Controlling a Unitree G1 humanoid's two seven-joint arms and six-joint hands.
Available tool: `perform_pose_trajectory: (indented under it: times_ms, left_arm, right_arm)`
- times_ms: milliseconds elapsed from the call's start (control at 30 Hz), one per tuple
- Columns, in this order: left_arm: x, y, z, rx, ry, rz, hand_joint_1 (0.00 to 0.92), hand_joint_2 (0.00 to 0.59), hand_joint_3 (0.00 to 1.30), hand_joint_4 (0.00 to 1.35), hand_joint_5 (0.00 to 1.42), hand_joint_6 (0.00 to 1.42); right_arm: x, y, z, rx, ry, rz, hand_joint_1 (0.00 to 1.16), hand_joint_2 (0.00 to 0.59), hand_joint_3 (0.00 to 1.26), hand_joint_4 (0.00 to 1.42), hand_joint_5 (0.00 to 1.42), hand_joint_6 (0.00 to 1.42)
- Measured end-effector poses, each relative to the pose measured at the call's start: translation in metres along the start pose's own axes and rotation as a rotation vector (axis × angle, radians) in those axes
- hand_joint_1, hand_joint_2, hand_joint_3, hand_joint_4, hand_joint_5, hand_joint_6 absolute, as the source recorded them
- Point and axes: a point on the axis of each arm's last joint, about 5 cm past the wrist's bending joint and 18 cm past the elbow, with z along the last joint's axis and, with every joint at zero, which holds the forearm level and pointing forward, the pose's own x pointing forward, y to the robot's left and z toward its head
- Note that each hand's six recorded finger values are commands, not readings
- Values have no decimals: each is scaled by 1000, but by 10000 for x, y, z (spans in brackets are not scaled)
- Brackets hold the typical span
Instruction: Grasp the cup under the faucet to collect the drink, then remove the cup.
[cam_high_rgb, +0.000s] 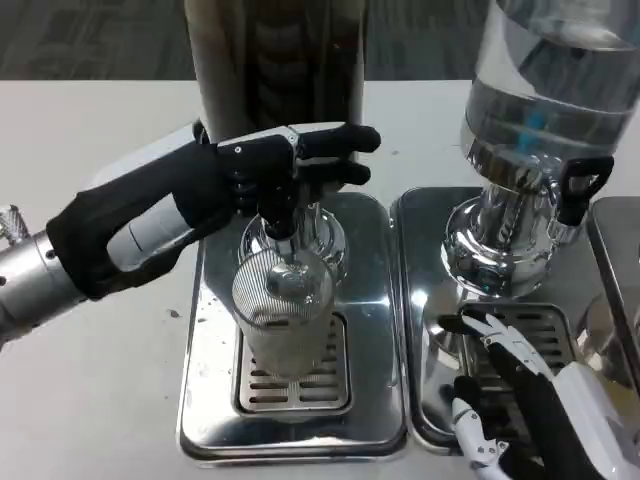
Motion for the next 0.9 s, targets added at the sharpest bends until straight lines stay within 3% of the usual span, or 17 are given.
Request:
perform_pose_trajectory:
  times_ms: [333,567,900]
  left_arm:
    - [-12,-31,27,79,1,-13,0,46,176,58,135,67]
    - [26,-78,44,116,9,-14,0,46,176,54,135,70]
    - [21,-97,82,181,10,-21,0,46,176,53,135,70]
  right_arm:
    - [-18,-7,-12,0,12,-2,508,586,219,96,62,179]
    - [-35,-59,-50,-1,29,-13,508,586,219,96,62,179]
    - [-28,-75,-53,11,28,-8,507,586,219,96,59,178]
